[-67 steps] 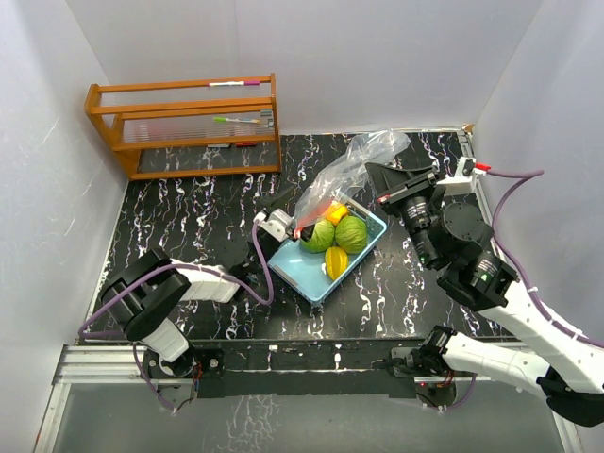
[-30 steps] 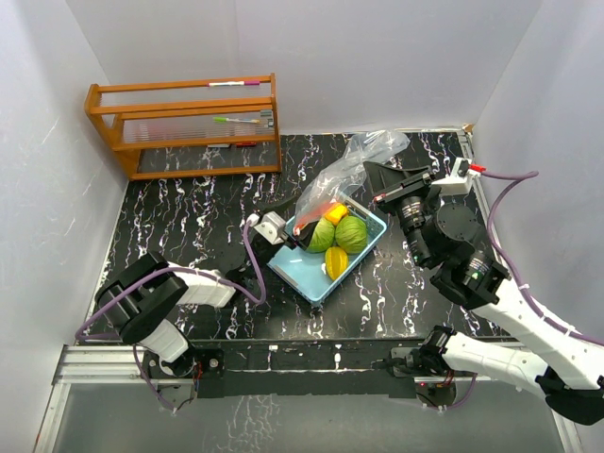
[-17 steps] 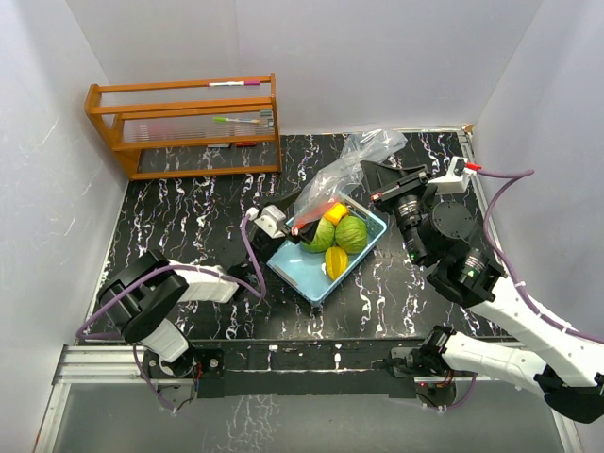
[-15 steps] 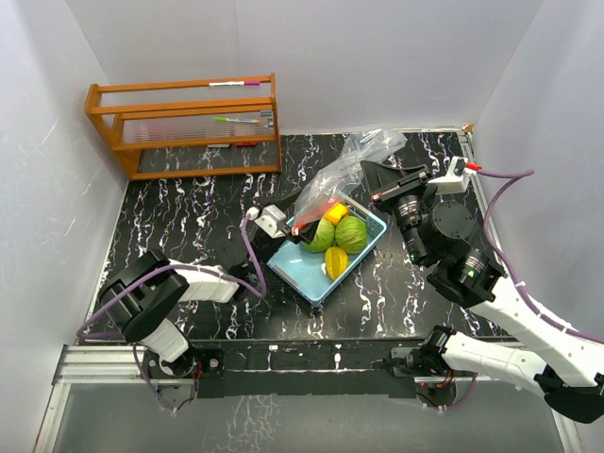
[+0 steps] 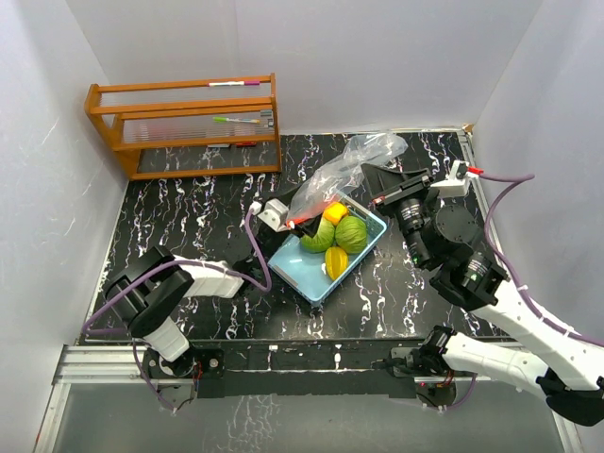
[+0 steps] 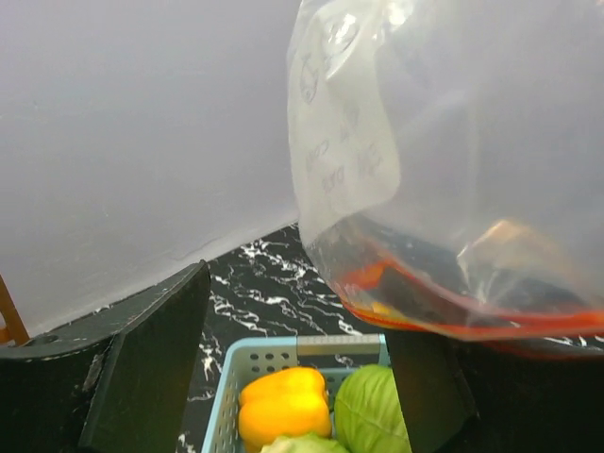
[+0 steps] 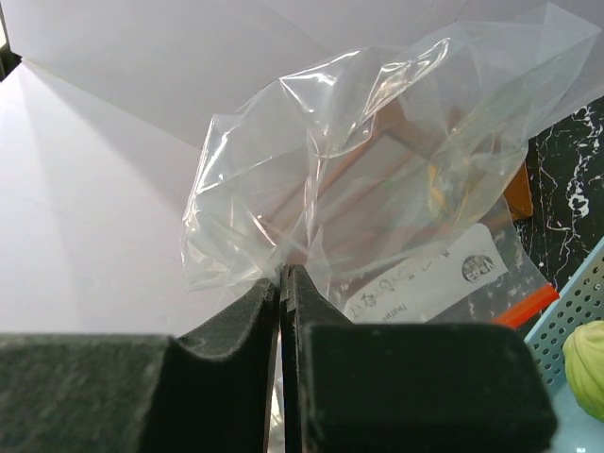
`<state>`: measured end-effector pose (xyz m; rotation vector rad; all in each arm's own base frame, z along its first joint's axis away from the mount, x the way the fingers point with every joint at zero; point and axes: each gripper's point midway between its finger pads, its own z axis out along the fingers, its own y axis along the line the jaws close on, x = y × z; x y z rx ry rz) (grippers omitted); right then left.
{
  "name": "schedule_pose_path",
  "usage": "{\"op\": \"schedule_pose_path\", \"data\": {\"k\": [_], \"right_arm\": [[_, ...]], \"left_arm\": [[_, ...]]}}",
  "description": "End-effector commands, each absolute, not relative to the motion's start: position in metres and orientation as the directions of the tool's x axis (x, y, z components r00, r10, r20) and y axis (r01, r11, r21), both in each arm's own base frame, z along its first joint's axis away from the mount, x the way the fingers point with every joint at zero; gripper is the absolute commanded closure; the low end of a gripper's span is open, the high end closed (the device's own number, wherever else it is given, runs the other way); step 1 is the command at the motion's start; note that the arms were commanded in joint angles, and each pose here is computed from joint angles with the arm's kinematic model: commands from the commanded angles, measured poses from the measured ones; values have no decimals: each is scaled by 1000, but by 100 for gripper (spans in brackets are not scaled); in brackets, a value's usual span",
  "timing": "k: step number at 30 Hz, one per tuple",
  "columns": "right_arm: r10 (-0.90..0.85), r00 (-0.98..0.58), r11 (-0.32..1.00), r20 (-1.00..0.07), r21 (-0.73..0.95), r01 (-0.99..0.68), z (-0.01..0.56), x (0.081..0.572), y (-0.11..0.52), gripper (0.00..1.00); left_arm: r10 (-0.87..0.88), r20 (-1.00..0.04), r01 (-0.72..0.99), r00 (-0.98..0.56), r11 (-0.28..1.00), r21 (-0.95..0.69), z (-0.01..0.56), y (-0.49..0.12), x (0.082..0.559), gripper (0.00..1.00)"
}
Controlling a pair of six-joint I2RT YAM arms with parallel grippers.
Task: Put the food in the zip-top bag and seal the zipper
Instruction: Adjust the zipper on the food storage bag.
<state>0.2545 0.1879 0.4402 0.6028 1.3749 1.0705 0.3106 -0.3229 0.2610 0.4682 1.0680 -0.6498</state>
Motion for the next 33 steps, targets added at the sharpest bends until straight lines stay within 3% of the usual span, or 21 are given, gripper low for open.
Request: {"op": "schedule_pose_path", "data": {"k": [1,6,8,12,17,21,30,31,33], "right_arm": [[890,-153,384,-430,887,-258,442,249,187,92],[887,-167,387,-430,891,-238,432,248,187,92],[888,-165,389,-429,892,-229,430,247,184,92],[892,-153,390,-425,896,-213,426,245,176,92],[893,-145,399,-426,898,-185,420,242,168,92],[893,-125,412,-432,898,-158,413,243,161,92],[871,-103,477,-481,877,-61,382,245,149,92],[867,-103,484,-487,873,-55,379,246,149,90],[843,-116,524,-525,851,-39,372,247,151,61]], "left_arm": [[-421,-775,678,471,735,13,332,-314,303,29],[-433,-766,681,475,732,8,338,-315,303,31],[-429,-767,679,477,734,11,338,-313,301,36],[-411,-770,650,488,760,5,337,-303,302,54],[-377,-766,618,521,785,34,339,-295,300,70],[-379,-757,621,532,782,45,344,-292,295,100],[-379,-813,642,442,767,-8,342,-278,283,100],[-378,-815,651,440,759,0,343,-278,280,100],[-379,-816,677,437,736,20,345,-281,274,100]]}}
